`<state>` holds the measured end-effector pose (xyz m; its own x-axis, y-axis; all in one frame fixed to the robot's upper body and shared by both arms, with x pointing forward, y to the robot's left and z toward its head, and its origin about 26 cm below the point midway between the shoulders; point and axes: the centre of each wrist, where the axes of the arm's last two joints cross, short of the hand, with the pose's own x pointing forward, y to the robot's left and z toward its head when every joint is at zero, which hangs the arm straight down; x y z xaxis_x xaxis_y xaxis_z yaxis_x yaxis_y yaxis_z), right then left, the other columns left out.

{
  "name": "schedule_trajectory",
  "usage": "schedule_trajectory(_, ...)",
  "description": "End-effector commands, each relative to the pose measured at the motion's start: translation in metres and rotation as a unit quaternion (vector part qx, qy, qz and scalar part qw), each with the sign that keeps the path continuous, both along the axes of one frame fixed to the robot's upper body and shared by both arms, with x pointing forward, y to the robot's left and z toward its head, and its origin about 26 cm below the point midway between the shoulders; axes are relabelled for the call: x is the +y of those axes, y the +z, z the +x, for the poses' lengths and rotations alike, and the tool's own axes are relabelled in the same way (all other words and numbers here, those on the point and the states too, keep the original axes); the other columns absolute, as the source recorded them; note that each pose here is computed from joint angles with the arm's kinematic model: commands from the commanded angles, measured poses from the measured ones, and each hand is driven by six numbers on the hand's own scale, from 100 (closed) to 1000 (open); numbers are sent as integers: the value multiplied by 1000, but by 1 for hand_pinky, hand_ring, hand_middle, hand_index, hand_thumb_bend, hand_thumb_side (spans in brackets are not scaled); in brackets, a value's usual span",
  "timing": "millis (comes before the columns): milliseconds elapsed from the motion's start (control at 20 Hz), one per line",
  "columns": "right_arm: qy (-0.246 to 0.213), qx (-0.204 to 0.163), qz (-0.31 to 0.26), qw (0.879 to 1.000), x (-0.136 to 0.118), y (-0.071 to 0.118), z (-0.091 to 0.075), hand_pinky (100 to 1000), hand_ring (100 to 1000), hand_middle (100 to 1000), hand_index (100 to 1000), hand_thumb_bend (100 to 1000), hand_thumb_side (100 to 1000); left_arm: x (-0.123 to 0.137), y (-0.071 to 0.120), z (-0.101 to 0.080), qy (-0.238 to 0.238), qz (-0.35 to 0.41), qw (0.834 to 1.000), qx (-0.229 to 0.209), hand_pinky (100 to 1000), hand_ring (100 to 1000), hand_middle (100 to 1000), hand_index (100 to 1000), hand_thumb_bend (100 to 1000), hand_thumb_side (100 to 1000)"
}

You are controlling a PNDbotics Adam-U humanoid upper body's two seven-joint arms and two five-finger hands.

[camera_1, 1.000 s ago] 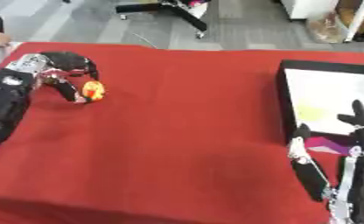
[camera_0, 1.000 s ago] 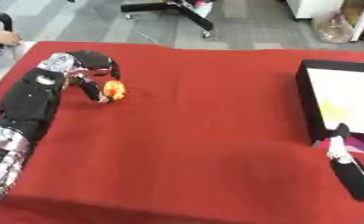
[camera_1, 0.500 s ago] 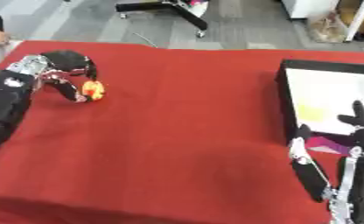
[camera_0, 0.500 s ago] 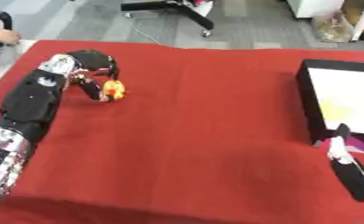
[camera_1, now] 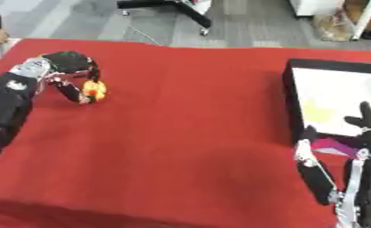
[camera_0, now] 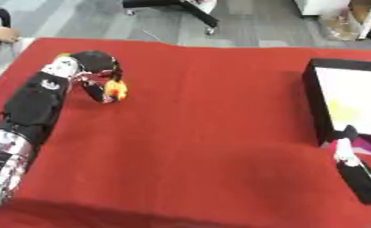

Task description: Pick up the objects with one hand, pass them to the other hand, and then place them into the box on the other side of the table.

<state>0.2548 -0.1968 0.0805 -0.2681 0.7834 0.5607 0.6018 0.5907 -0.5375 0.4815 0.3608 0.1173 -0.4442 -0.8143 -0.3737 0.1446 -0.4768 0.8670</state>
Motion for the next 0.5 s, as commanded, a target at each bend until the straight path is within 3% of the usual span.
schedule_trajectory(50,0,-10,2,1000,0,5,1,717,908,703,974,203,486,5,13,2,2,-1,1000,-20,707,462,388,513,199,285)
schedule_trajectory(150,0,-10,2,1000,0,4,1,717,908,703,974,199,488,5,14,2,-2,-10,999,-31,681,429,341,404,100,259)
schedule_trajectory(350,0,-10,2,1000,0,5,1,717,907,703,974,196,490,5,16,3,-11,-20,999,-49,676,424,337,289,100,258)
schedule_trajectory(500,0,-10,2,1000,-1,5,1,717,907,703,974,194,490,5,20,3,-17,-32,998,-55,674,421,333,259,100,255)
